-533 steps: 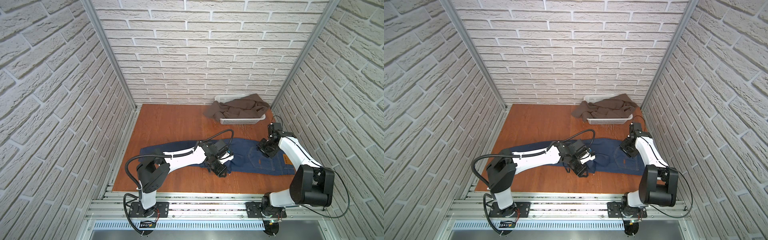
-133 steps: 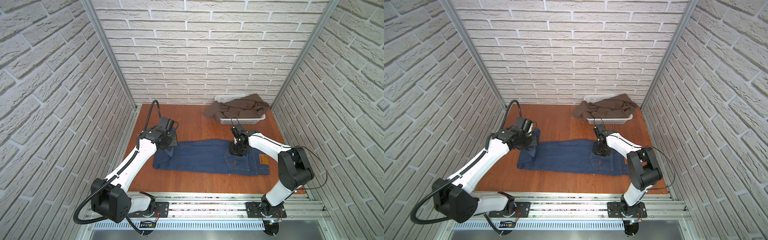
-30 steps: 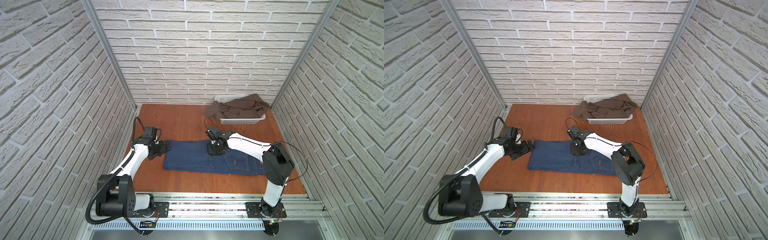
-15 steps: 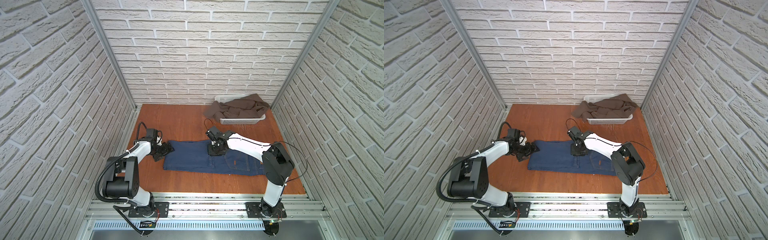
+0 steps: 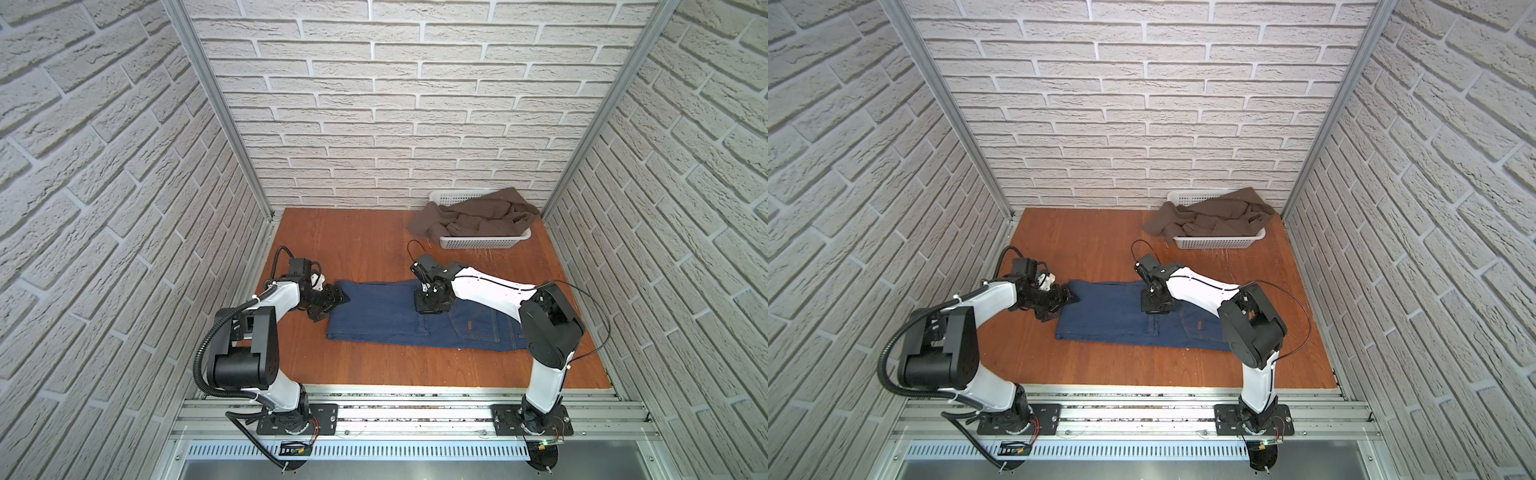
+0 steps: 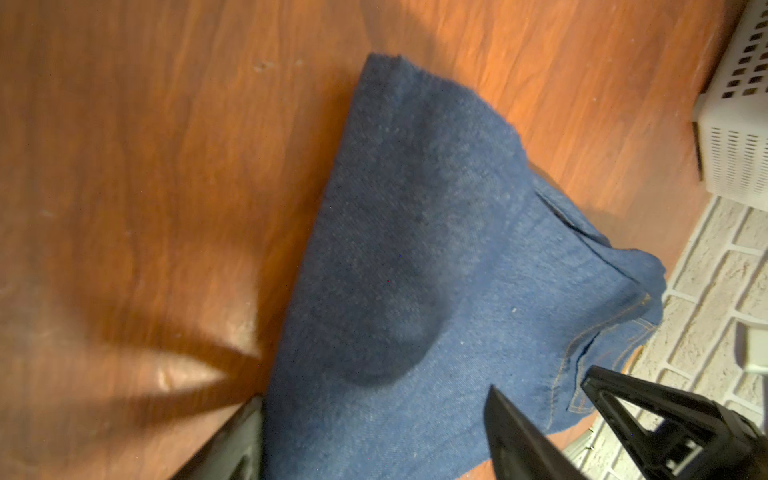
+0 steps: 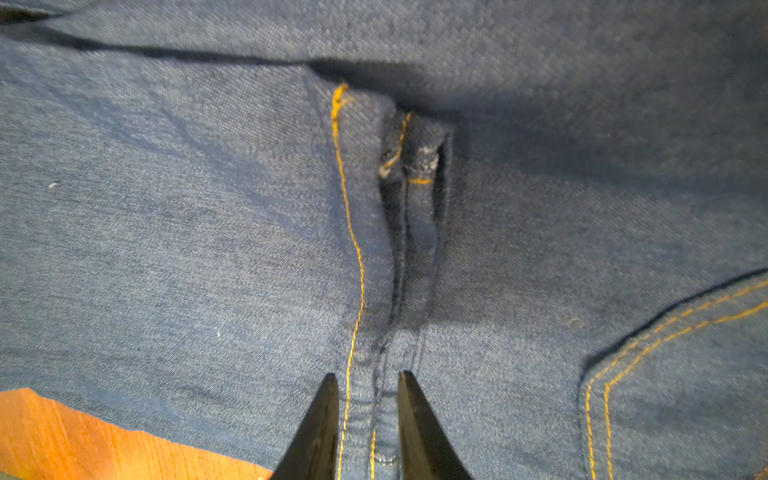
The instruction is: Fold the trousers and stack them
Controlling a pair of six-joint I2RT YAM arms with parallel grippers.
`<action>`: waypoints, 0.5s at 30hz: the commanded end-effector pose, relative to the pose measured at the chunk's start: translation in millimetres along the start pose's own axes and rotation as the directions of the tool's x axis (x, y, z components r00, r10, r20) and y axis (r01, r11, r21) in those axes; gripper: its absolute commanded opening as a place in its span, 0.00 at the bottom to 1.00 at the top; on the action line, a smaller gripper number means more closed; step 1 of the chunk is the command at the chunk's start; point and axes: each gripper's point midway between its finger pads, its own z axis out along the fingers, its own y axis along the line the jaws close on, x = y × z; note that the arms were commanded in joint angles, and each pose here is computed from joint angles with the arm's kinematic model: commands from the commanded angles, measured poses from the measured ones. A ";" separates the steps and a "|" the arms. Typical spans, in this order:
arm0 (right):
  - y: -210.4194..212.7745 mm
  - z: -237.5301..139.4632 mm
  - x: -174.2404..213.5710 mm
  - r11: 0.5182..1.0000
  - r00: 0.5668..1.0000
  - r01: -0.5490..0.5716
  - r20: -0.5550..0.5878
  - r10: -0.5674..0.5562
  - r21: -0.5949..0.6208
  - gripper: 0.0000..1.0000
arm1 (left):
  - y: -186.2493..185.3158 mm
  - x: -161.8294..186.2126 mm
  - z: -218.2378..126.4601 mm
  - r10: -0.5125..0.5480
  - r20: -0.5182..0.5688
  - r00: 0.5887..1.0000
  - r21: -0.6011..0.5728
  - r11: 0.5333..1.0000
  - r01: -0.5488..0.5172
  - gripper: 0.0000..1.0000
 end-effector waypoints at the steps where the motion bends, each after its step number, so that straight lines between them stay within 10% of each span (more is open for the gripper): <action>1: 0.8 1.7 -0.1 1.000 1.000 -0.004 -0.003 0.004 -0.011 0.27 | -9.6 4.0 -7.1 0.033 -0.001 0.999 0.054 0.998 -0.033 0.76; 15: 1.3 -0.1 0.1 1.000 1.000 -0.005 -0.004 0.005 -0.019 0.26 | 1.3 7.2 -4.7 0.020 -0.029 0.999 0.032 0.999 -0.019 0.58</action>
